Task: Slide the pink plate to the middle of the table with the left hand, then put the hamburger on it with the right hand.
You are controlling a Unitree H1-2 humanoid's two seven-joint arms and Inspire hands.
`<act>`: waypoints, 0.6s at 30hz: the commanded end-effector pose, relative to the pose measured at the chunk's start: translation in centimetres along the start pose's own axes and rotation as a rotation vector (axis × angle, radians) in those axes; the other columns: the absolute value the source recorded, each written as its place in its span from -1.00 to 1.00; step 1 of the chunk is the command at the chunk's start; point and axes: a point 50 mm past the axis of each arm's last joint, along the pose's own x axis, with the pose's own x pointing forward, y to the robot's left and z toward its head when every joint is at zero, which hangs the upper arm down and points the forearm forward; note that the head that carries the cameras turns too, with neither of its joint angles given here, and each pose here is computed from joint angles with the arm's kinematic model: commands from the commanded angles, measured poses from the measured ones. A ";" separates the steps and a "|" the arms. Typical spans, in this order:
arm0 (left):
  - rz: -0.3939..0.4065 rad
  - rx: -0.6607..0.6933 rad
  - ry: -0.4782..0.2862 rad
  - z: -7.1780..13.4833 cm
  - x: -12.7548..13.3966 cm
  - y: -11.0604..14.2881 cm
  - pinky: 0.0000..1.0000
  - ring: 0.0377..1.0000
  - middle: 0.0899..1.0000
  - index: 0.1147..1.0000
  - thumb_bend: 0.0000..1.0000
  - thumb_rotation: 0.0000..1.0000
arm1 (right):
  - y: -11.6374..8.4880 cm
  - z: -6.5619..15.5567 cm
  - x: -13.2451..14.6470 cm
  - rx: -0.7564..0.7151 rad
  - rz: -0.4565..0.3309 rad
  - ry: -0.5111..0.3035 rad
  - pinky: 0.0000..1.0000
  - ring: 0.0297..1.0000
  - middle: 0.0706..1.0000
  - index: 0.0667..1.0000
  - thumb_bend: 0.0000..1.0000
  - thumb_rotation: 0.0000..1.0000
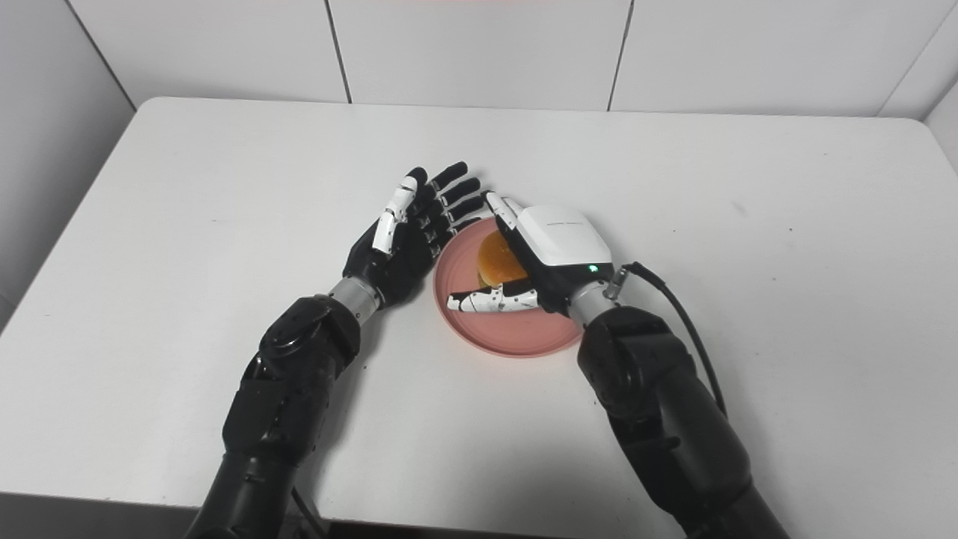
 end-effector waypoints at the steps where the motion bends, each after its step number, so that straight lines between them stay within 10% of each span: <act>1: 0.086 -0.038 0.177 -3.7 -1.5 1.8 0.75 0.81 0.78 0.76 -0.16 1.00 | -2.4 1.0 -0.1 -0.012 -0.080 -0.036 0.69 0.81 0.90 1.00 0.71 0.62; 18: 0.066 -0.043 0.168 -3.7 -1.6 2.1 0.77 0.77 0.77 0.76 -0.22 1.00 | -7.8 3.0 -2.7 0.029 -0.222 -0.123 0.54 0.70 0.80 0.95 0.74 0.68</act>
